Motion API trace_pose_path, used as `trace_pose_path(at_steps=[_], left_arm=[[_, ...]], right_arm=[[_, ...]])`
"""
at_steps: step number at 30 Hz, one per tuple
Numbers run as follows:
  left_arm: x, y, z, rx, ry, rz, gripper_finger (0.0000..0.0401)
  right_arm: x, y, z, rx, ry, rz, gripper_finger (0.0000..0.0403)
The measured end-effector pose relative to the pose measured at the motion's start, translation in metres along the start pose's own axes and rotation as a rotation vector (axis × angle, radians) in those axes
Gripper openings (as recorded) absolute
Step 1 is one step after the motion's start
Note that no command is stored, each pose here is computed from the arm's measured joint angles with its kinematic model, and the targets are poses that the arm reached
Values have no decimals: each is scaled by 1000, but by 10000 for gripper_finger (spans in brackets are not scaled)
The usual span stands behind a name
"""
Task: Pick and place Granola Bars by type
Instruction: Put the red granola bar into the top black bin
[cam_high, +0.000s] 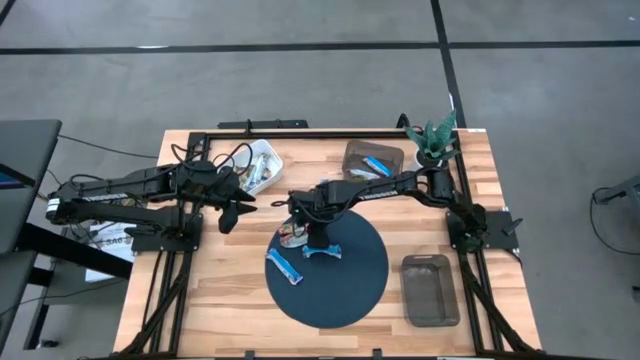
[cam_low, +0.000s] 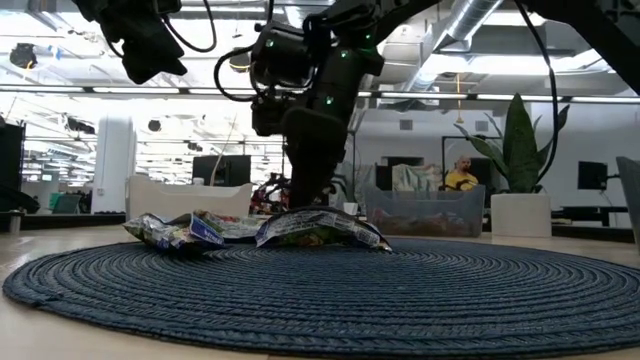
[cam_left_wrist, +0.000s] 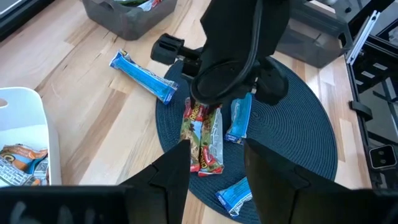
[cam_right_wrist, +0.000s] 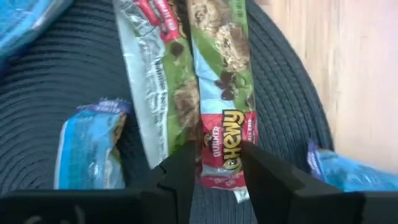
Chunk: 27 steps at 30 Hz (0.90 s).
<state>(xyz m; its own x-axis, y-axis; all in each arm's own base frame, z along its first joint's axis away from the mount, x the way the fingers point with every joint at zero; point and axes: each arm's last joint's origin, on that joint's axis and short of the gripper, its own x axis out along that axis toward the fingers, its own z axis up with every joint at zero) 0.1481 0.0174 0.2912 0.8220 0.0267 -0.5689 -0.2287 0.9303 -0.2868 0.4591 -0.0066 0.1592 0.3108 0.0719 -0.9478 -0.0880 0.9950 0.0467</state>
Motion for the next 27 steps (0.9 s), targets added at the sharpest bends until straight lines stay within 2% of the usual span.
trace_pose_path(at_steps=[10, 14, 20, 27], left_arm=[[0, 0, 0, -16, -1, 1, 141], [0, 0, 0, -20, -1, 1, 141], [0, 0, 0, -25, -2, 1, 141], [0, 0, 0, -25, -2, 2, 141]], right_arm=[[8, 0, -1, -1, 13, -24, 117], [9, -2, -1, 2, 20, -30, 89], [9, -1, -2, 2, 24, -30, 14], [9, -2, -2, 36, 25, -30, 4]])
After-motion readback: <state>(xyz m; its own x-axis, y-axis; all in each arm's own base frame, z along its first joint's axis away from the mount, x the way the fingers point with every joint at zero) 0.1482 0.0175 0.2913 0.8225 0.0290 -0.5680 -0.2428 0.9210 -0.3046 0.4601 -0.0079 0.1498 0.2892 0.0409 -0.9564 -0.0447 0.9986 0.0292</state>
